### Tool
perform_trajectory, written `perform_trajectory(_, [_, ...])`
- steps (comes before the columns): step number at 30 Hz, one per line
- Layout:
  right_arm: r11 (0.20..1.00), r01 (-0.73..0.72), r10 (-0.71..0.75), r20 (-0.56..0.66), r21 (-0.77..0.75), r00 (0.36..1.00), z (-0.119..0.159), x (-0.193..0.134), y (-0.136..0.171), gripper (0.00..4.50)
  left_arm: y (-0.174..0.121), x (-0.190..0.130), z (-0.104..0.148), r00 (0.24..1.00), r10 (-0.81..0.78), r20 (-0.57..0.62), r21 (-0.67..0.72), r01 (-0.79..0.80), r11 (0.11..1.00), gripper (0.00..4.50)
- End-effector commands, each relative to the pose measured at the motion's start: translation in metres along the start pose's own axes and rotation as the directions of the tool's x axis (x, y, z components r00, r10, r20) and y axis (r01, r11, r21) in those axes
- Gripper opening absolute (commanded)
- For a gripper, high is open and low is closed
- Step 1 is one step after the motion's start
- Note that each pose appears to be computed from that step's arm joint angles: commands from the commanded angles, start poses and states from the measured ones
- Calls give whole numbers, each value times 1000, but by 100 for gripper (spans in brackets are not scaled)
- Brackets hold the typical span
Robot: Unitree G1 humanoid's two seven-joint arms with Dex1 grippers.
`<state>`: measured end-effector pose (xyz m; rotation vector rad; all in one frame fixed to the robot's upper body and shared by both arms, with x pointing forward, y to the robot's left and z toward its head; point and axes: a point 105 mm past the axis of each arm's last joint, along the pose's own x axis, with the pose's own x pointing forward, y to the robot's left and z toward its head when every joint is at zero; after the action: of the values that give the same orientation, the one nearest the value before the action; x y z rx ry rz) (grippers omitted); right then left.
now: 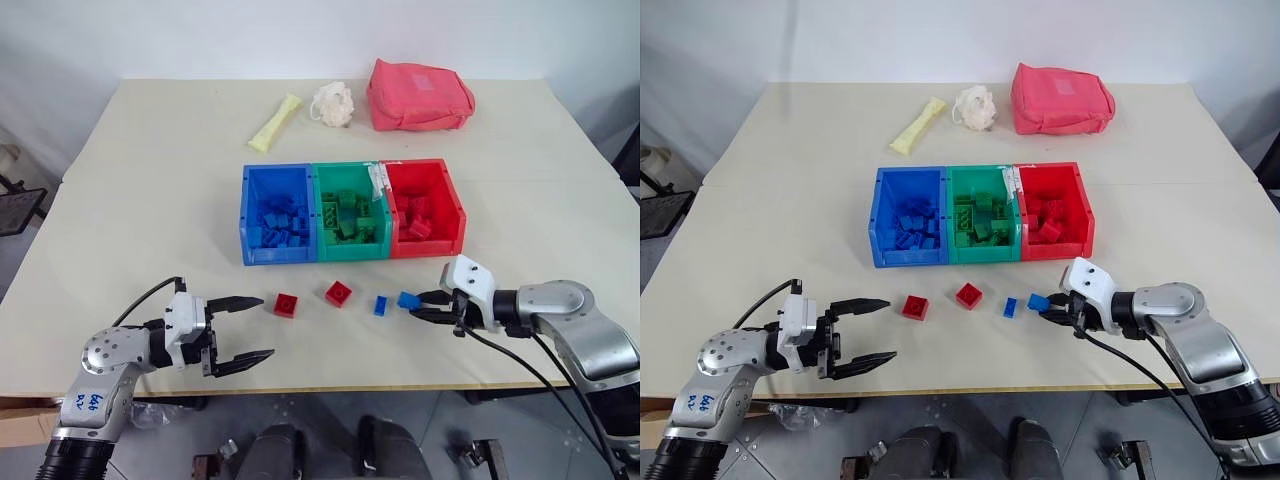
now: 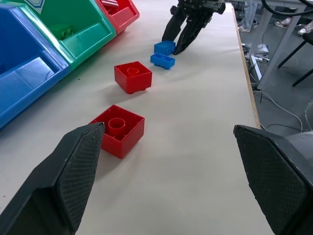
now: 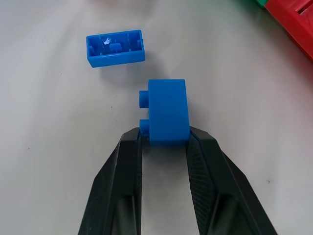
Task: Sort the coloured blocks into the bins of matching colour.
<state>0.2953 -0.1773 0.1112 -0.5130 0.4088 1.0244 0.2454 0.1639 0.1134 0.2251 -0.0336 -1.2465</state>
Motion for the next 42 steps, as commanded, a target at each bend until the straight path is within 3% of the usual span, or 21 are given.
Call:
perform_trajectory(1, [1000,11,-9,54,-26,998,16,-4,2,87,3,2,6,999,-4,35,18,3,1000,450])
perform_trajectory(10, [995,58,-45,149,-82,988,54,-9,-5,87,14,11,13,995,45,91,32,-48,998,450])
perform_trajectory(12, [991,59,-31,212,-123,977,79,-4,-6,87,29,14,20,980,155,126,51,-162,985,450])
perform_trajectory(20, [978,9,68,361,-208,930,141,37,-2,87,54,18,38,899,376,224,77,-401,913,450])
perform_trajectory(29, [965,6,122,472,-261,873,202,96,-6,87,61,11,42,824,508,249,59,-537,842,450])
perform_trajectory(30, [967,15,110,470,-254,876,204,103,-8,160,62,10,43,815,522,251,55,-550,833,450])
perform_trajectory(38, [965,55,85,506,-257,859,211,105,-17,435,65,7,46,788,556,263,28,-583,812,450])
perform_trajectory(42, [964,41,100,500,-264,860,201,90,-17,448,63,8,44,812,527,251,21,-549,835,450])
